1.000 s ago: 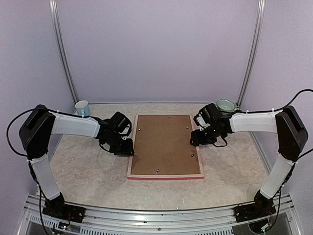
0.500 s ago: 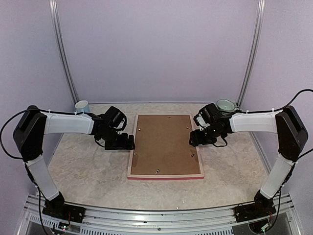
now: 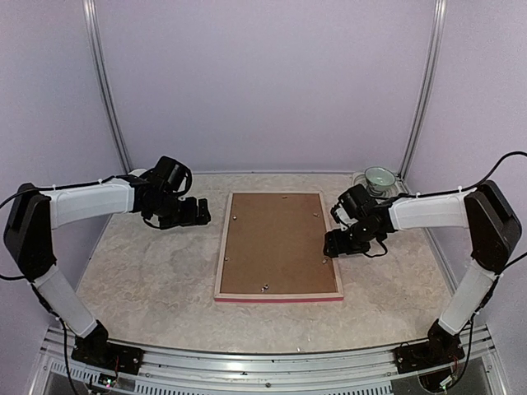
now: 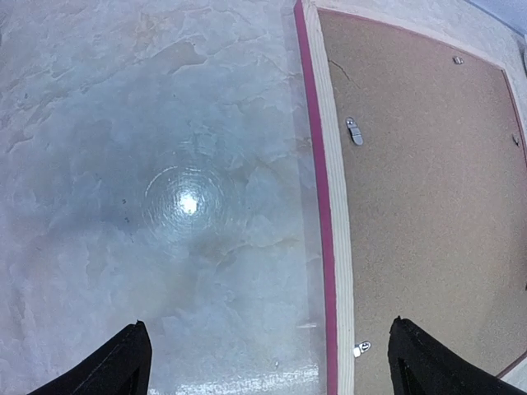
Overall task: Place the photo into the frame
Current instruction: Press the fastener onto the backboard.
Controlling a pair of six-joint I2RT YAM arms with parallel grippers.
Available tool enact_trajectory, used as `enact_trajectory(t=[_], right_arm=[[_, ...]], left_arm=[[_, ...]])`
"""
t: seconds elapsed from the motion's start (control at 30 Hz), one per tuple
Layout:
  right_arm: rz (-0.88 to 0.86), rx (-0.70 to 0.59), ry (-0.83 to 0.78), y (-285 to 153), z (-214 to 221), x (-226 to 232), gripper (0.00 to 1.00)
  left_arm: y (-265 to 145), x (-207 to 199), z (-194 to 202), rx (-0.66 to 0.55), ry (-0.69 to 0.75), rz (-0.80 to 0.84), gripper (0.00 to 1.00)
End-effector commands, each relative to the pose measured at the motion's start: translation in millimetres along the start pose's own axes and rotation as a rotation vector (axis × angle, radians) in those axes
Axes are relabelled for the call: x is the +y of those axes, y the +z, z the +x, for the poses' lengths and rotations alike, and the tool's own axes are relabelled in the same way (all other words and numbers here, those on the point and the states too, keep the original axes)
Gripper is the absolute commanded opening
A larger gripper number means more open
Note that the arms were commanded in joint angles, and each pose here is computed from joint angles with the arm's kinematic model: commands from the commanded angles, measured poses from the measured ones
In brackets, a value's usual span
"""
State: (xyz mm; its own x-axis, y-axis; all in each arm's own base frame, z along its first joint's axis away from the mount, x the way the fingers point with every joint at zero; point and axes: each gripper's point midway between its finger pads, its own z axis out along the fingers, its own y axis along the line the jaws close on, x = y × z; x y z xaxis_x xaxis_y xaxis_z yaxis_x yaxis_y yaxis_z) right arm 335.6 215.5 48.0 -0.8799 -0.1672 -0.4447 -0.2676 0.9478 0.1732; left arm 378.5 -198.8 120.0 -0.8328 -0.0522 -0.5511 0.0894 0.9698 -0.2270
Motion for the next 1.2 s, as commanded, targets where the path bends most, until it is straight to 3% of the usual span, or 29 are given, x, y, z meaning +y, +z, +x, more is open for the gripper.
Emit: enact_trajectory(t=[0.0, 0.27, 0.67, 0.9, 1.17], right_arm=[[-0.008, -0.032, 0.02, -15, -2, 3, 0.72], [-0.018, -0.041, 0.028, -22, -5, 12, 0.71], [0.024, -0.078, 0.023, -31, -31, 16, 0.71], [0.055, -0.11, -0.004, -30, -36, 10, 0.75], [0.121, -0.163, -0.094, -39, -60, 5, 0.87]], left_arm=[[8, -3, 11, 0.028, 0.003, 0.0, 0.99], [22, -18, 31, 0.101, 0.007, 0.093, 0.99], [19, -21, 29, 0.074, -0.061, 0.107, 0.99], [28, -11, 15, 0.074, -0.122, 0.183, 0.99], [10, 2, -1, -0.045, -0.059, 0.11, 0.99]])
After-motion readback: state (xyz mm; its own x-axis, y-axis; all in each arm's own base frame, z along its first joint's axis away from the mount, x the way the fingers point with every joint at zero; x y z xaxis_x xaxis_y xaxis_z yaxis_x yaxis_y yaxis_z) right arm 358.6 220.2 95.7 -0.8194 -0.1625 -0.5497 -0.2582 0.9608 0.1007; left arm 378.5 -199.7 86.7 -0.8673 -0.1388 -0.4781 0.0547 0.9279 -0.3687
